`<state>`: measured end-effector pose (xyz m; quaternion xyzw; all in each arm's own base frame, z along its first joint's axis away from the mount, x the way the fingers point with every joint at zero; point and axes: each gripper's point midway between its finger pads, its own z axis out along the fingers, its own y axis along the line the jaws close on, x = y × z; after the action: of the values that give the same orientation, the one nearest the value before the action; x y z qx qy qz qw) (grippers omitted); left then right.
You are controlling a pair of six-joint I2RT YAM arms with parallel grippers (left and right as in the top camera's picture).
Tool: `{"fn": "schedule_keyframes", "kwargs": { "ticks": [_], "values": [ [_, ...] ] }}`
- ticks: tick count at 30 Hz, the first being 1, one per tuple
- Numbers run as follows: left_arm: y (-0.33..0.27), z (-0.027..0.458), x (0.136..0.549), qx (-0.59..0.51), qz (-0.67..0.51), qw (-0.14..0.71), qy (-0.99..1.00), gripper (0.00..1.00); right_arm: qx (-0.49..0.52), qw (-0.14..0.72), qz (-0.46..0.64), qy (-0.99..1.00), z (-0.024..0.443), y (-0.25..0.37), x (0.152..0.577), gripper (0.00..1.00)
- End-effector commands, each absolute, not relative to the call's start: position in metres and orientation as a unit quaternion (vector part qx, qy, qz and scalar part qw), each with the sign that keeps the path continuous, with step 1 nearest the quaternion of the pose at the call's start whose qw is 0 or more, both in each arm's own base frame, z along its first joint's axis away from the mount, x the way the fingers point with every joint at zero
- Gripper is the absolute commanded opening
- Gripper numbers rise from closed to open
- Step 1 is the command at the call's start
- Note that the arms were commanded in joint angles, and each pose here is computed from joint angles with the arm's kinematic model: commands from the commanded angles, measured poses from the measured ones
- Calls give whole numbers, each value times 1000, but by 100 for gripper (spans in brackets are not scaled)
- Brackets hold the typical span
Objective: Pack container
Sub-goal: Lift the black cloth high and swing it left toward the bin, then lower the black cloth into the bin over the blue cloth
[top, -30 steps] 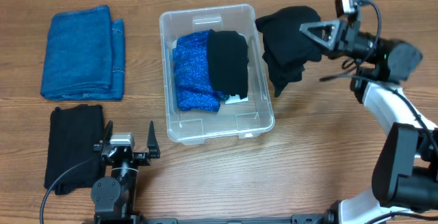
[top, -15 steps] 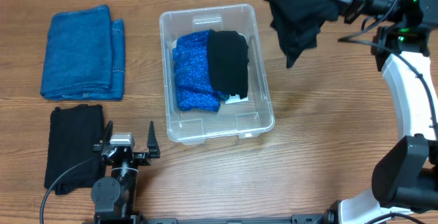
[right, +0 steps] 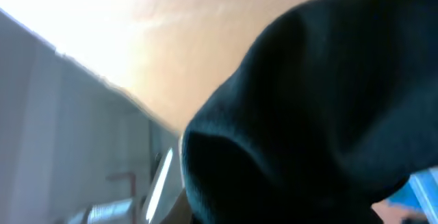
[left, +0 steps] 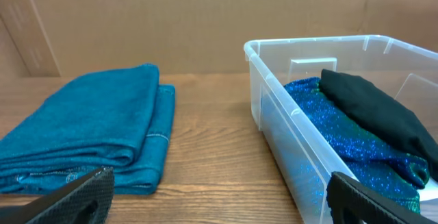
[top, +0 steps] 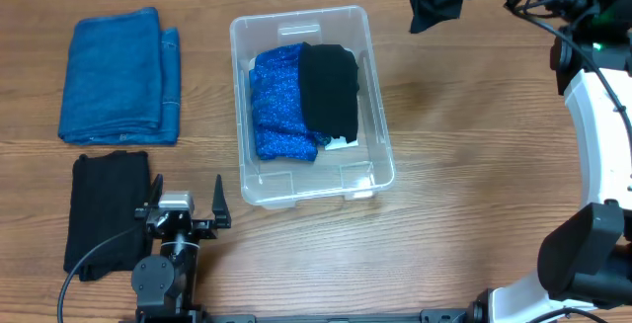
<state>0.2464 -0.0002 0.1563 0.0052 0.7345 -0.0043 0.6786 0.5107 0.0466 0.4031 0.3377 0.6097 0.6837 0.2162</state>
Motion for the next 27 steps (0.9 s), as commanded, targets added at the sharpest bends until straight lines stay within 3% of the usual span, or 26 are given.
{"fn": "schedule_keyframes", "kwargs": {
  "ticks": [1, 6, 11, 20, 23, 27],
  "values": [
    [1, 156, 246, 10, 4, 680, 733, 100, 338, 338, 622, 621, 409, 23, 522, 4],
    [1, 156, 246, 10, 4, 680, 733, 100, 397, 367, 514, 666, 356, -3, 529, 4],
    [1, 156, 246, 10, 4, 680, 733, 100, 458, 403, 313, 728, 290, -54, 518, 4],
    [1, 156, 246, 10, 4, 680, 733, 100, 463, 371, -73, 801, 229, -145, 442, 4],
    [1, 156, 246, 10, 4, 680, 733, 100, 449, 341, -115, 818, 221, -150, 426, 4],
    [1, 156, 246, 10, 4, 680, 733, 100, 402, 323, -64, 854, 214, -128, 433, 4]
  ]
}}
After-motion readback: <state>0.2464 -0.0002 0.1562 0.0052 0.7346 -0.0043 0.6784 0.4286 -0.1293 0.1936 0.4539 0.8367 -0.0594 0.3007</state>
